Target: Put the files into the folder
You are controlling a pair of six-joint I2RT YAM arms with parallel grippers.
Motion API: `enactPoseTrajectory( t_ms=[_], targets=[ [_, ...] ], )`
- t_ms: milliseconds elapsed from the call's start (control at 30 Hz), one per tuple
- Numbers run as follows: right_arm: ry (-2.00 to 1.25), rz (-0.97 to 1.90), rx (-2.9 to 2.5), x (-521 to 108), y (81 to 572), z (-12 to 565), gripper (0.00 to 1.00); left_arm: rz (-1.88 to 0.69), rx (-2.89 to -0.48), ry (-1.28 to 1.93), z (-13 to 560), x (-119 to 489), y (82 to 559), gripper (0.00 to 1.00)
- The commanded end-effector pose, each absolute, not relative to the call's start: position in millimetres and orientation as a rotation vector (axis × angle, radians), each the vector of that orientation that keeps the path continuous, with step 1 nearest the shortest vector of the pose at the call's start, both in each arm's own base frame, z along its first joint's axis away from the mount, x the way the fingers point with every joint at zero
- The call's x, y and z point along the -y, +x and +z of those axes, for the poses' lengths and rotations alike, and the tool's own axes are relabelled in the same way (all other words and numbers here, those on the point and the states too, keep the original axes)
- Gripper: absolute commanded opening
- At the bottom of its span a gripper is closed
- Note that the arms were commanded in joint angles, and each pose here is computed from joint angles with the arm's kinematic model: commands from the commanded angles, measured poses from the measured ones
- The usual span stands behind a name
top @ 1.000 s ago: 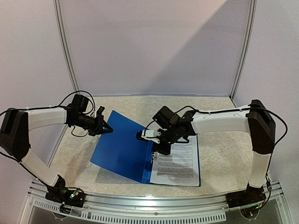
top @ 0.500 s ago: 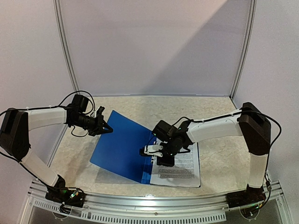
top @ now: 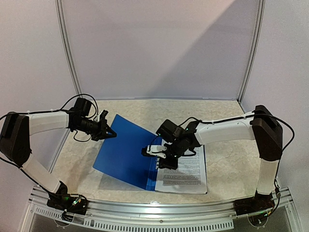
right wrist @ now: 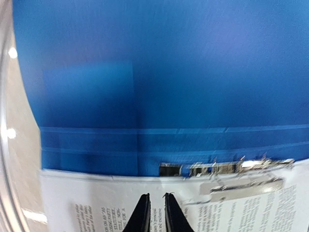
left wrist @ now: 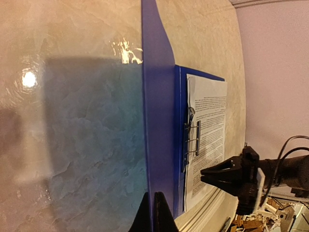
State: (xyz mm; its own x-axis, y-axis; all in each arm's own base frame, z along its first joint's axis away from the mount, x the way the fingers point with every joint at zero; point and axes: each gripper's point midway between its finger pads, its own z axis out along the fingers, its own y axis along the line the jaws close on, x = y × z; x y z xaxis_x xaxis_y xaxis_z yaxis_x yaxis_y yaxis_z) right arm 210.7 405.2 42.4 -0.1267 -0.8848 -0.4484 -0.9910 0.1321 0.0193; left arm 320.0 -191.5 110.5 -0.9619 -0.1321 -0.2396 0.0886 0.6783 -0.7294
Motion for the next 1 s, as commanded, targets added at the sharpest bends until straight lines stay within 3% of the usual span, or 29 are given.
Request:
enactPoseTrajectory(
  t_ms=[0, 167, 333, 467, 633, 667, 733, 900, 967],
  targets=[
    [-1.652, 0.636, -2.002, -431, 230, 105, 0.13, -1.136, -2.596, -0.025, 116, 188, 323, 0.00],
    [-1.416, 0.649, -2.088, -420, 271, 127, 0.16, -1.140, -2.597, -0.027, 115, 189, 323, 0.00],
    [-1.294, 0.420, -2.267, -397, 301, 94, 0.24, -1.141, -2.601, -0.033, 114, 189, 323, 0.00],
    [-1.302, 0.417, -2.345, -394, 299, 74, 0.28, -1.135, -2.600, -0.032, 113, 188, 324, 0.00],
    [-1.527, 0.395, -2.172, -390, 252, 72, 0.48, -1.140, -2.601, -0.034, 113, 189, 324, 0.00],
    [-1.569, 0.406, -2.105, -391, 239, 82, 0.56, -1.141, -2.600, -0.034, 113, 189, 324, 0.00],
    [-1.646, 0.422, -2.035, -387, 219, 86, 0.85, -1.142, -2.598, -0.032, 114, 189, 324, 0.00],
    [-1.588, 0.349, -2.066, -381, 225, 88, 0.87, -1.141, -2.594, -0.033, 114, 189, 324, 0.00],
    [-1.511, 0.455, -2.089, -395, 235, 104, 0.86, -1.137, -2.594, -0.033, 114, 189, 324, 0.00]
  ],
)
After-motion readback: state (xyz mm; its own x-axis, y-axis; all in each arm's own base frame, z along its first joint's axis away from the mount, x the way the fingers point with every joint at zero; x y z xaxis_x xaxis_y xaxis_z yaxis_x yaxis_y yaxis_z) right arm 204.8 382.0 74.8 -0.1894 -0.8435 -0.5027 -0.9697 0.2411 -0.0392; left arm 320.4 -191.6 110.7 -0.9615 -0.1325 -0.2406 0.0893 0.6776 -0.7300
